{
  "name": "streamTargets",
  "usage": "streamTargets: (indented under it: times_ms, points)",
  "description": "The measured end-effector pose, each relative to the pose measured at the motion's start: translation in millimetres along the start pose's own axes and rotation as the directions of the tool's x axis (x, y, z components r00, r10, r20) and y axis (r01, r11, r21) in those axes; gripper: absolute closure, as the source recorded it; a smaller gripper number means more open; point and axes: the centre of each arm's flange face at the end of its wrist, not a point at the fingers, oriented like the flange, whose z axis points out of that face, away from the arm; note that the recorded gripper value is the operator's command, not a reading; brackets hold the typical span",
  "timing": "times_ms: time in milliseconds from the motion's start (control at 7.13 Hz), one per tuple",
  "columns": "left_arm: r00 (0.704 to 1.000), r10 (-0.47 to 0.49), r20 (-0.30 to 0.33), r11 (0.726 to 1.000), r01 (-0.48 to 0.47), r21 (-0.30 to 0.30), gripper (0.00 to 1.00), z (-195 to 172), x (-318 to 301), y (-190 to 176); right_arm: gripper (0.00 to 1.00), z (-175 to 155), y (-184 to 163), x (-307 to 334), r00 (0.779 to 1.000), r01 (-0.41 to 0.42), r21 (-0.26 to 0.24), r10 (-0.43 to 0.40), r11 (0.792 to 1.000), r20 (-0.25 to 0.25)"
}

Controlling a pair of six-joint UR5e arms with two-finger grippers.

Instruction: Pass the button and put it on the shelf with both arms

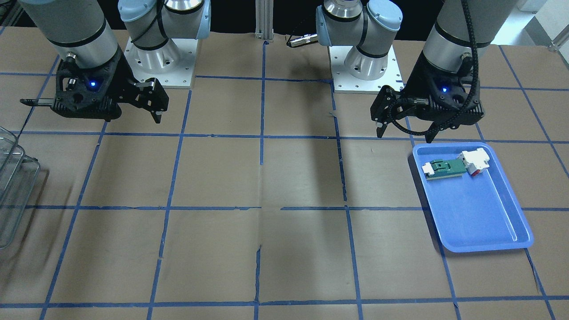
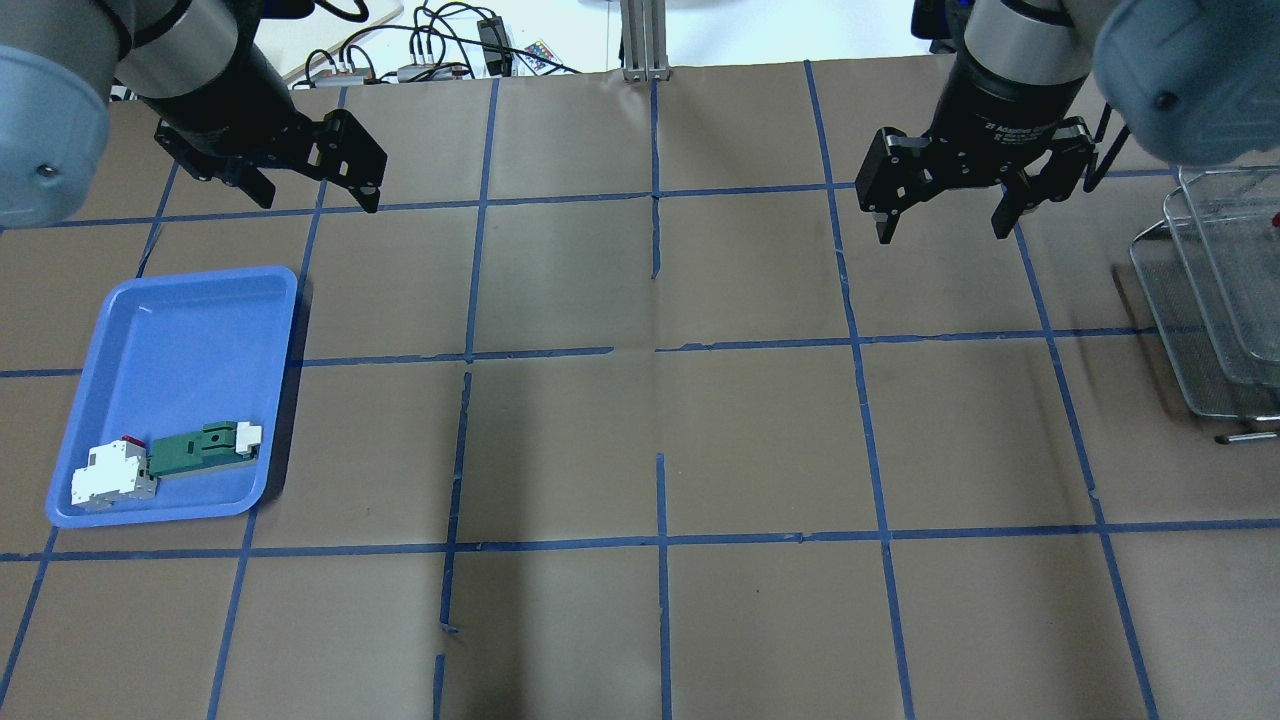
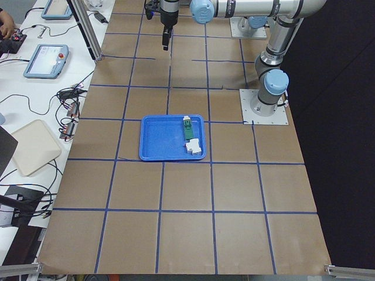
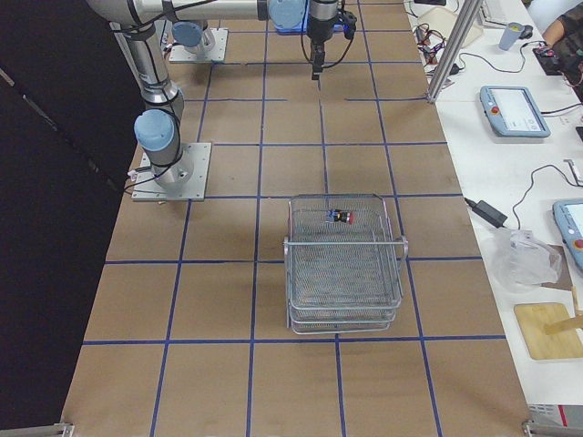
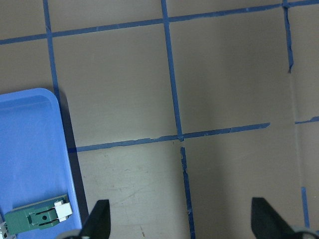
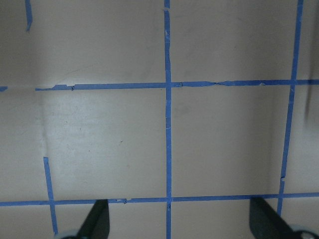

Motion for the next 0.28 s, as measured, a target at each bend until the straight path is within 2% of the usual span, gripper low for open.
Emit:
streamTargets:
  times_ms: [280]
  points:
    - [1.000,0.000,-0.002,1.000,0.000,0.001,0.00,-0.1,0.2,-0.5,0.00,-3.2,0.6,11.1,0.999,-0.031,0.005,0.030,1.000,0.011]
